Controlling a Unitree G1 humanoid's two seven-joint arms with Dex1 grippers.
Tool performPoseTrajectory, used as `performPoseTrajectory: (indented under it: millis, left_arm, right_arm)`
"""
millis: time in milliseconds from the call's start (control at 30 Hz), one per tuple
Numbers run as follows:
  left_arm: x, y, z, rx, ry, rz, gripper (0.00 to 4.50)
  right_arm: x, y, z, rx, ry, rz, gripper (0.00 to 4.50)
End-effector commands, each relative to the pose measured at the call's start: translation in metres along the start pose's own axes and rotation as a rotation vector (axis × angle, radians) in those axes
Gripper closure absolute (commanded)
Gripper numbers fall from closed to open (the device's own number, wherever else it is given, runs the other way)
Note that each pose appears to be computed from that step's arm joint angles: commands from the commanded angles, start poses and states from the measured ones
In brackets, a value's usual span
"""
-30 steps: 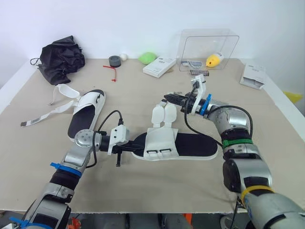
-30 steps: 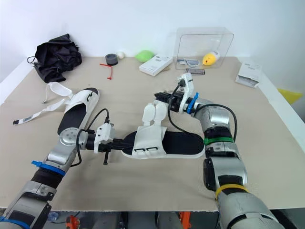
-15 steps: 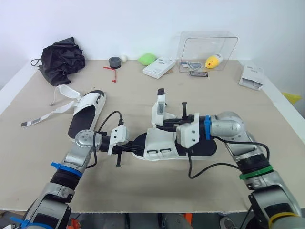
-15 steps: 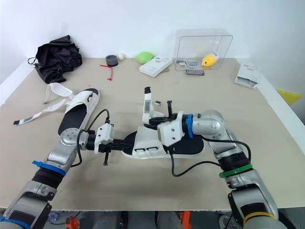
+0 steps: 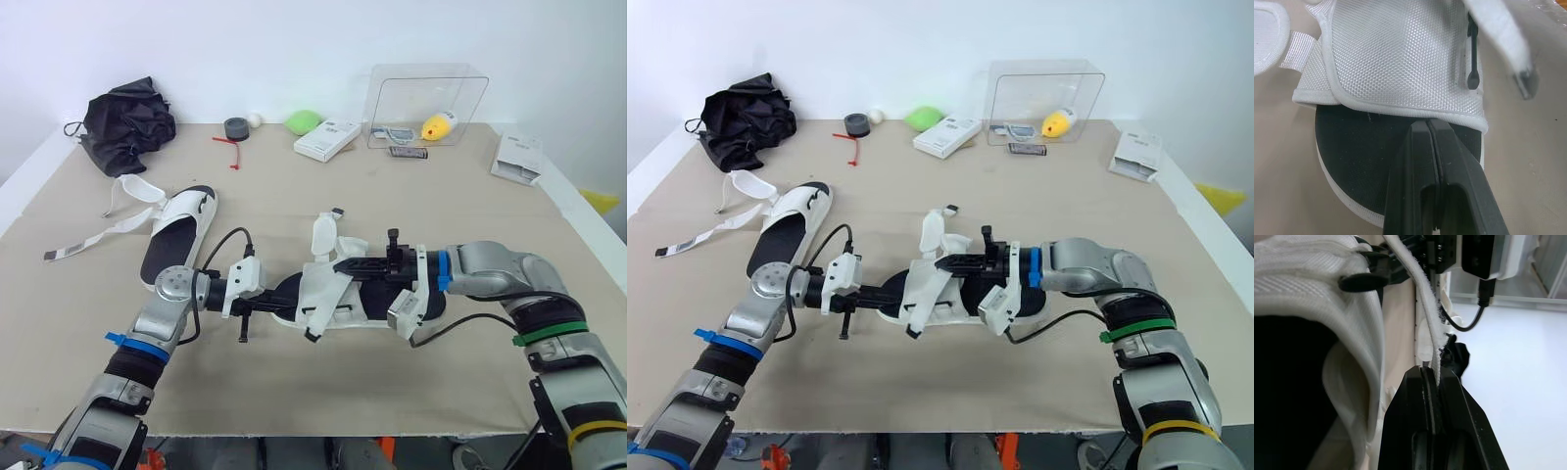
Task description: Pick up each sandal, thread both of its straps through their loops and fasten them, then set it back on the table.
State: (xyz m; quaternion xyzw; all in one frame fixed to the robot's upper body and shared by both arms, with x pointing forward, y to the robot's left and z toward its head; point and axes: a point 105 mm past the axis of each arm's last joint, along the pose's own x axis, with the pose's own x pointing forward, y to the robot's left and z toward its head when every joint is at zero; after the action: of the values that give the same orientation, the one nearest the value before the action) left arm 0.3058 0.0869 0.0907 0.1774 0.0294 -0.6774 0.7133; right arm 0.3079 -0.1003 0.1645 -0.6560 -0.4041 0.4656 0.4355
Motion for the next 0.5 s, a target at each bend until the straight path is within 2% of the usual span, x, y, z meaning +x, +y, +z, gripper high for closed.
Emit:
performPoseTrajectory:
  millis: [33, 133, 233, 467, 500]
  left_arm:
    - [0.008, -0.028, -0.04, -0.136, 0.121, -0.114, 4.5]
    - [0.01, -0.027, -0.04, -0.133, 0.122, -0.116, 4.5]
    - [0.01, -0.025, -0.039, -0.131, 0.12, -0.119, 4.5]
    - [0.011, -0.025, -0.04, -0.132, 0.122, -0.122, 4.5]
    - [0.011, -0.025, -0.04, -0.132, 0.122, -0.123, 4.5]
  right_arm:
    - [-0.006, -0.015, -0.004, -0.034, 0.015, -0.032, 4.48]
    - [-0.008, -0.016, -0.004, 0.051, 0.024, -0.026, 4.48]
    - [-0.009, -0.02, -0.001, 0.12, 0.022, -0.011, 3.58]
    - [-0.018, -0.02, 0.019, 0.2, -0.022, 0.114, 0.02]
    - [-0.02, -0.02, 0.019, 0.224, -0.009, 0.134, 0.02]
